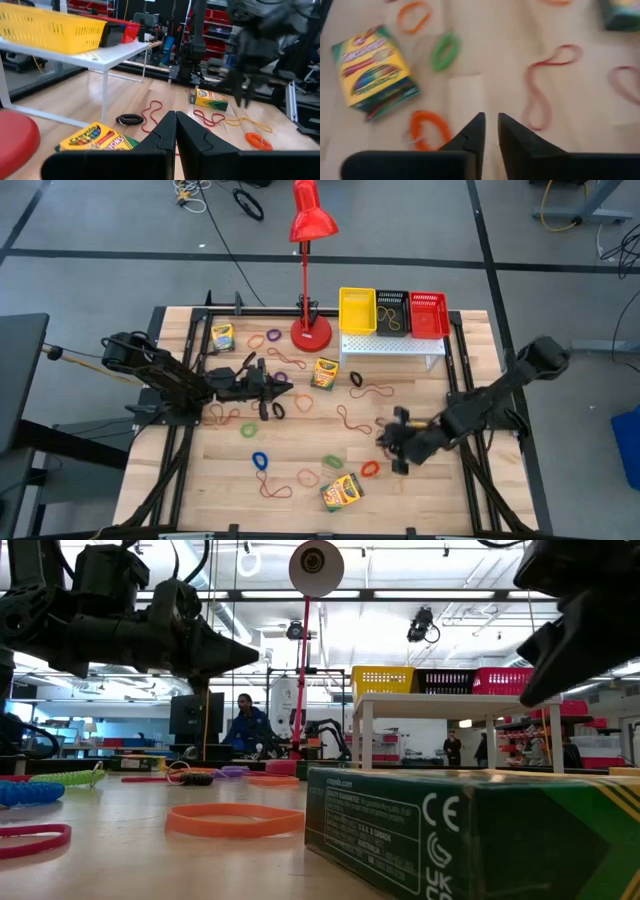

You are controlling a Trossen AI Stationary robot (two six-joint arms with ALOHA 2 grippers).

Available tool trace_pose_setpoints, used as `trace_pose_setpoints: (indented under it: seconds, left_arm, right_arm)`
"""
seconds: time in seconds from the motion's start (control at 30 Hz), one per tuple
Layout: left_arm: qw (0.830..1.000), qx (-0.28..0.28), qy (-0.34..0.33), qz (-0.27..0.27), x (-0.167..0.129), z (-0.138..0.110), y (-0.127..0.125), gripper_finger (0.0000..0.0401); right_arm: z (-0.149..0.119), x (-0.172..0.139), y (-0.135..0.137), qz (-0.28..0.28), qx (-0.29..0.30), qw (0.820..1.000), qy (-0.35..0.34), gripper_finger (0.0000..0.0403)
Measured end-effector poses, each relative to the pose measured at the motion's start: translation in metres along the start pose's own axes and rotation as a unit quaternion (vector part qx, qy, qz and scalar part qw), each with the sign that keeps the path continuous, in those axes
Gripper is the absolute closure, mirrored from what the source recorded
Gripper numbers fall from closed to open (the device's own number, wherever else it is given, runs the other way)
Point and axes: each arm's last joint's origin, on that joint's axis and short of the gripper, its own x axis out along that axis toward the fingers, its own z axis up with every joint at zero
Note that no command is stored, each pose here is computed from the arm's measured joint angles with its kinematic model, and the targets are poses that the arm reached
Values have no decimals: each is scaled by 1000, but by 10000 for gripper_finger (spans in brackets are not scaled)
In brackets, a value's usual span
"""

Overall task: Pick & Place Office Desk Supplies
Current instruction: Put the red spring keychain into the red bin on the shelf

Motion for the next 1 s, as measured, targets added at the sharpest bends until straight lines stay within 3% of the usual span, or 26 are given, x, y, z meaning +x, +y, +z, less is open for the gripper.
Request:
trace_pose_setpoints:
  seconds: [0.3,0.43,0.63,0.8,1.0]
  left_arm:
    - [998,-3,64,6,-1,-12,2,387]
    - [997,4,70,7,-1,-14,2,387]
    - [997,13,71,7,-1,-14,2,387]
    - [997,29,74,6,-1,-14,2,387]
    - [997,33,71,9,-1,-14,2,387]
  right_arm:
    - [19,31,44,14,-108,987,117,285]
    - [27,47,44,6,-142,977,159,284]
    - [27,71,34,43,-160,963,210,285]
    - [27,79,27,49,-151,960,230,302]
    - [28,76,19,38,-166,958,232,362]
